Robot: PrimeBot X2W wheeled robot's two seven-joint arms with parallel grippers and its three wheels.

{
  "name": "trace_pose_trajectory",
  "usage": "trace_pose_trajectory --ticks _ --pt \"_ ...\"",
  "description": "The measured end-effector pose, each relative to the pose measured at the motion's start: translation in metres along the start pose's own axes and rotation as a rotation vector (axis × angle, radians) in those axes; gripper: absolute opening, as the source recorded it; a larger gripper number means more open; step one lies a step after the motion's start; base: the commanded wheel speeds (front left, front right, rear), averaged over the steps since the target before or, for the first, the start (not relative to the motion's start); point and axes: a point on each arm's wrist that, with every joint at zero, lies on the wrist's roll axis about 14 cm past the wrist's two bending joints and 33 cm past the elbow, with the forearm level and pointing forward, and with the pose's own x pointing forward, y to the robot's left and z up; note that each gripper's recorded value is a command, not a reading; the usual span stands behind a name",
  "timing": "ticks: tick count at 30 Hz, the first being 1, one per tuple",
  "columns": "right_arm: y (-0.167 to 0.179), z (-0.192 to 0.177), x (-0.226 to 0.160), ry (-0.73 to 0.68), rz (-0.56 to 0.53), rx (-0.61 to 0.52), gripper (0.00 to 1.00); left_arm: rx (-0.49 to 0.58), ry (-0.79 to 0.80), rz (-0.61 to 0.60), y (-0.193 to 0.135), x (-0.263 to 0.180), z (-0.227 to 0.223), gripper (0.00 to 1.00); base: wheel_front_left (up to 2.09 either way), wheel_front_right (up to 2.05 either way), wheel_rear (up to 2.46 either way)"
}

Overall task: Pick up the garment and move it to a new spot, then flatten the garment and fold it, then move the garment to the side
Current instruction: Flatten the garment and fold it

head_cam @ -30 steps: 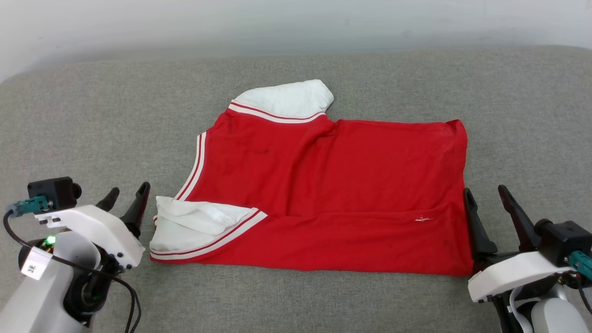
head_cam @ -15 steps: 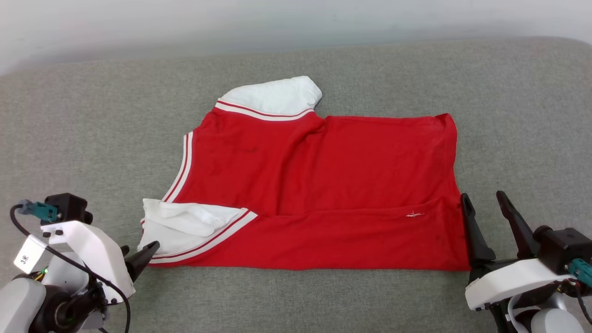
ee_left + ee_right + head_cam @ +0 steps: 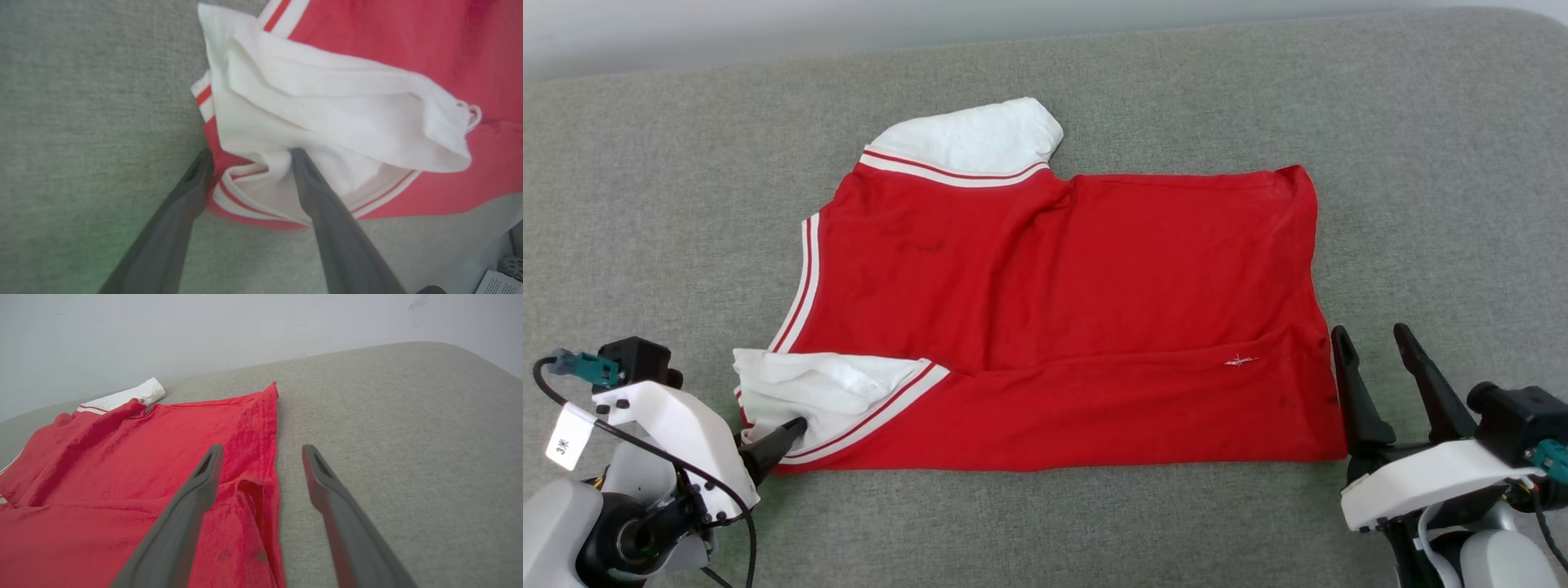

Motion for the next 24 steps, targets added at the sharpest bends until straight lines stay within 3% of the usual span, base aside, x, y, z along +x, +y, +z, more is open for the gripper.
trace_pose_trajectory --ticks 1,8,15,24 --pt "-0.002 -0.001 0.0 0.004 -0.007 0.007 1.0 -0.002 0.006 -0.005 0.0 0.001 -0.001 0.0 0.0 0.0 0.0" --pt "-0.013 -0.01 0.002 0.121 -0.007 0.023 1.0 0.014 -0.042 -0.029 -0.006 0.001 0.002 0.0 0.0 0.0 0.0" --pt "-0.016 -0.033 -0.008 0.402 0.047 -0.003 1.0 0.054 -0.173 -0.02 -0.007 -0.019 0.018 0.0 0.0 0.0 0.0" --pt "0.005 -0.078 -0.014 0.701 0.142 0.002 1.0 0.092 -0.207 -0.033 -0.017 -0.028 0.02 0.0 0.0 0.0 0.0"
